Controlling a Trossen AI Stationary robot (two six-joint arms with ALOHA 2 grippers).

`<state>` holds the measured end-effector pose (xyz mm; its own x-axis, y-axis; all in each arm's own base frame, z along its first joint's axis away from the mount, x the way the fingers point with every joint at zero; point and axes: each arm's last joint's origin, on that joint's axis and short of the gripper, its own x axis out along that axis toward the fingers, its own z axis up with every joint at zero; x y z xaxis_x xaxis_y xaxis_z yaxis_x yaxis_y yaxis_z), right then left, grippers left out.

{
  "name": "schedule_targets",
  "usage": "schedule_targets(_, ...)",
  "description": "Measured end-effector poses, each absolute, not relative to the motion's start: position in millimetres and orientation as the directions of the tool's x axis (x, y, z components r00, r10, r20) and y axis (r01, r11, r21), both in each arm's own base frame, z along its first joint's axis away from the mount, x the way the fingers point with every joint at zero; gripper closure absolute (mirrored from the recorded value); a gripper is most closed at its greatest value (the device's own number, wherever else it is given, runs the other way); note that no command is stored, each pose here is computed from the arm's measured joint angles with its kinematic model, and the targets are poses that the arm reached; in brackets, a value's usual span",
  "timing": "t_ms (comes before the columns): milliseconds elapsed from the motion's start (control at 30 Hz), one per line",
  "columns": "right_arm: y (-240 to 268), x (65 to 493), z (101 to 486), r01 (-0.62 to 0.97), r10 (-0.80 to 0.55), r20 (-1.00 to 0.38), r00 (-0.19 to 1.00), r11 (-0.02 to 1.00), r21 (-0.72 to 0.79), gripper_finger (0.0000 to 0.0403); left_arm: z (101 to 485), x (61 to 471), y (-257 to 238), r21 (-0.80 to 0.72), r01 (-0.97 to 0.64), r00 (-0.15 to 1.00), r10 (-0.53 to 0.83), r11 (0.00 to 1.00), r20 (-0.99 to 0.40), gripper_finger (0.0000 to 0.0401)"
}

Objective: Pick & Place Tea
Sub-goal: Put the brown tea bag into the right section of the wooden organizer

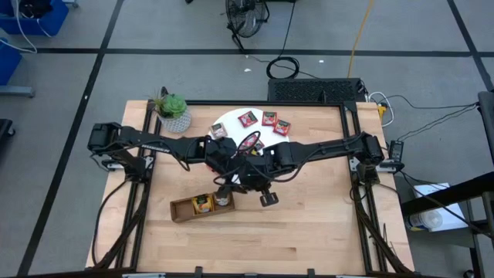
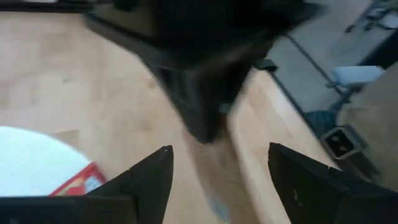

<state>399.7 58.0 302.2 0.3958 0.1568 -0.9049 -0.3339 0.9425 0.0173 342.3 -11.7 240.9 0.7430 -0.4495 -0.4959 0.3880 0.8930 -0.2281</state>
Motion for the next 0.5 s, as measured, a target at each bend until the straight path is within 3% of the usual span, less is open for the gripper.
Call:
schedule_targets(267, 58.2, 400.7, 302.7, -0.341, 0.160, -0.900, 0.406, 0.940, 0.013, 0.0403, 240.3, 343.1, -6.8, -0.196, 0.319, 0.772, -0.374, 0.927, -0.514, 0.0176)
schedule_targets(500, 58.2, 400.7, 302.7, -0.334, 0.161, -0.900, 0.406, 0.942, 0.017, 0.0403, 240.3, 343.1, -6.8, -0.189, 0.321, 0.772, -0.372, 0.928, -0.514, 0.0231)
